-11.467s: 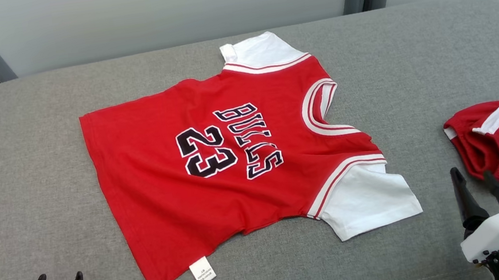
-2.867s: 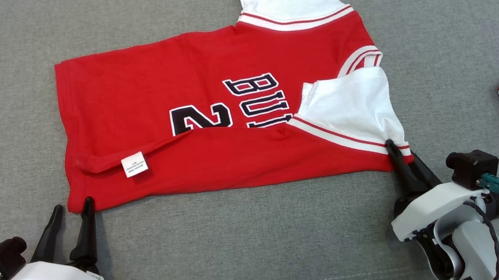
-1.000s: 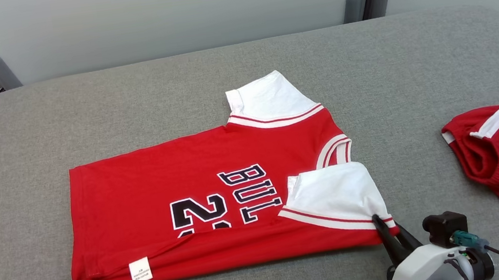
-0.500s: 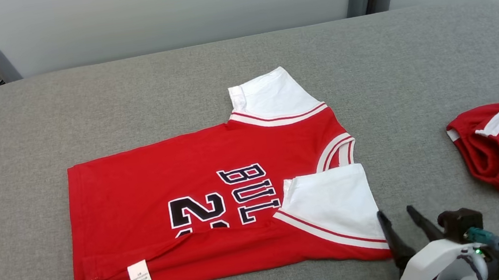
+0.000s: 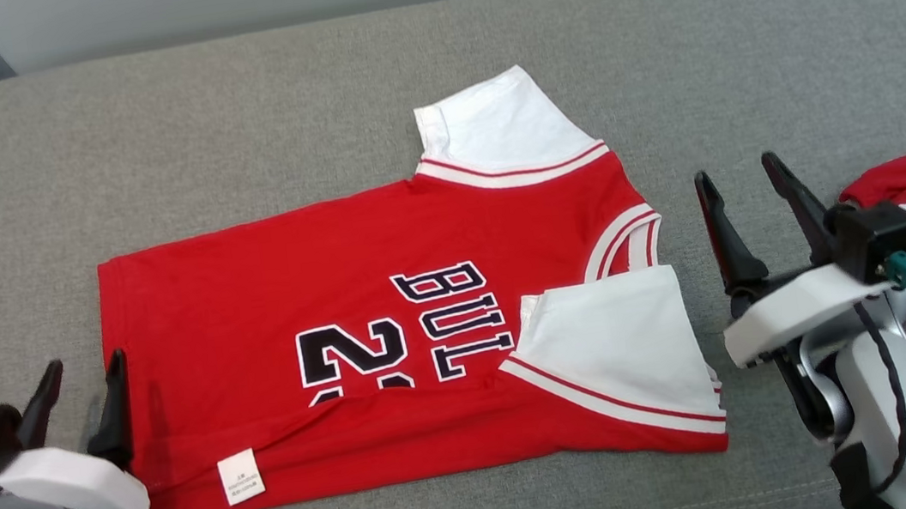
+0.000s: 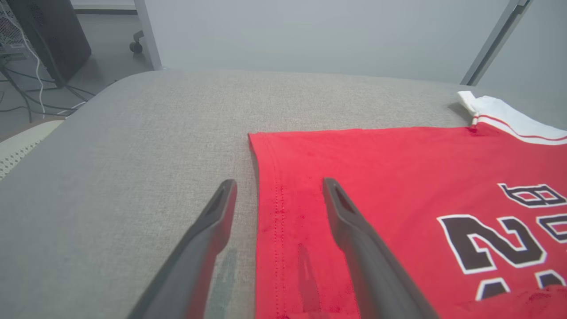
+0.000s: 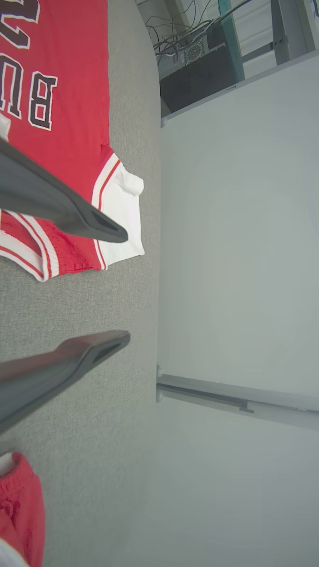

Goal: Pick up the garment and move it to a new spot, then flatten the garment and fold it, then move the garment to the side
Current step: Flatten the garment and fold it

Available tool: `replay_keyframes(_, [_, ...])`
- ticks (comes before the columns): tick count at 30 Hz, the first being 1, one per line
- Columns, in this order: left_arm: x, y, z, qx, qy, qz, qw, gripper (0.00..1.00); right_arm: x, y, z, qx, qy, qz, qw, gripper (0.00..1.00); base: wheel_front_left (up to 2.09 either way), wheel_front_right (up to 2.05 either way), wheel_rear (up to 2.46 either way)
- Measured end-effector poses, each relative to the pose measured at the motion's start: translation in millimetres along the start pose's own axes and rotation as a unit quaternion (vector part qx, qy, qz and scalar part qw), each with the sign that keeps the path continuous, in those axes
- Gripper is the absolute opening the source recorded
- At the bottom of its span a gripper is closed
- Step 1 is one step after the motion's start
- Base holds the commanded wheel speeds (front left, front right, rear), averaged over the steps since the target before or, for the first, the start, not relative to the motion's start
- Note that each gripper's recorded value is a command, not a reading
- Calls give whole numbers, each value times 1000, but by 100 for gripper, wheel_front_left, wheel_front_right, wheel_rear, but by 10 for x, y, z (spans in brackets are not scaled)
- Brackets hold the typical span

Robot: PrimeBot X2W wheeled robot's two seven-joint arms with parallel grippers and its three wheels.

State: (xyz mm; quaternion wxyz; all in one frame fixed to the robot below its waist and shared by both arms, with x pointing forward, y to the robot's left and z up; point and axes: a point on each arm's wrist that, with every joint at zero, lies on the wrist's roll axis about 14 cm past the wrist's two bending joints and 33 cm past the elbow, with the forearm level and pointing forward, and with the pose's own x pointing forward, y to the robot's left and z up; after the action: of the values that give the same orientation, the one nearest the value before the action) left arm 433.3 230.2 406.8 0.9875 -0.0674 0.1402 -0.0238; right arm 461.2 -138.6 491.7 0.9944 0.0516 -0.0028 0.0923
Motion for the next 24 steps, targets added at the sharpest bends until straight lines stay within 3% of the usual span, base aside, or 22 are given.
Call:
replay_keyframes(7, [411,9,183,19,-7,-29,999,100,356,122,61,-17,-17,34,999,100,0,0,0])
replay_keyframes(12, [701,69,104,11,14,-40,999,100,487,214,-104,-5,-7,55,998,100,0,0,0])
replay_keyframes(24, [1090,42,-225,-13,70,-67,995,100,534,10,-393,-6,19,38,999,100,0,0,0])
